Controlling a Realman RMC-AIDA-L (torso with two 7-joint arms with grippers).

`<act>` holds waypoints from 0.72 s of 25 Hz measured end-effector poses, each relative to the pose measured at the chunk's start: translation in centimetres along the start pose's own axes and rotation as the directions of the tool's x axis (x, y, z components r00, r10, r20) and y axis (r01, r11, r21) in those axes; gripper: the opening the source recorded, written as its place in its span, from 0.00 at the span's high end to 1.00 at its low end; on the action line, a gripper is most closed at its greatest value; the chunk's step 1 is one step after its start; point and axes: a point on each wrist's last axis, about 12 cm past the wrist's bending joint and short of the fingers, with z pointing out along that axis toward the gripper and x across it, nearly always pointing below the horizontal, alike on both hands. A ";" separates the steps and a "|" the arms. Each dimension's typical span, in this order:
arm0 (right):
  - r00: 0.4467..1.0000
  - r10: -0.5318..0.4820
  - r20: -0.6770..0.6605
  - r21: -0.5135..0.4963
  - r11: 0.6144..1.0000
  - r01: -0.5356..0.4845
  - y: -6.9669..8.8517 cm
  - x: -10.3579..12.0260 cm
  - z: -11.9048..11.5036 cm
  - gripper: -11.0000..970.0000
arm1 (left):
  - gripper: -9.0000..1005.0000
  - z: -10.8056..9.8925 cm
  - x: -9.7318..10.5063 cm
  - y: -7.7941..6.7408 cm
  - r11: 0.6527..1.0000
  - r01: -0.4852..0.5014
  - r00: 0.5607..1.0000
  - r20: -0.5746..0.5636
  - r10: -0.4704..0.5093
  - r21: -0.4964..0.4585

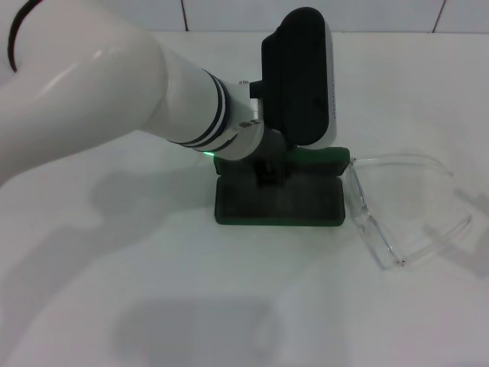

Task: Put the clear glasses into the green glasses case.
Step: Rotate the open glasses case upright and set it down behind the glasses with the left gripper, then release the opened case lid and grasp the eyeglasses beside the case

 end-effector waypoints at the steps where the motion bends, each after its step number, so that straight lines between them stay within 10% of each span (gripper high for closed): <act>1: 1.000 0.000 0.000 0.000 1.000 0.000 0.0 0.0 0.0 0.11 | 0.77 0.0 0.0 0.0 1.000 0.000 1.000 0.000 0.000 0.000; 8: 1.000 -0.003 -0.001 0.003 1.000 0.003 -0.1 0.0 0.0 0.12 | 0.54 0.0 0.0 0.0 1.000 -0.006 1.000 -0.007 0.006 -0.001; 18: 1.000 0.000 0.001 -0.003 1.000 0.000 -0.1 -0.1 0.1 0.14 | 0.52 -1.2 -1.0 0.3 1.000 0.014 1.000 0.021 -0.014 -0.013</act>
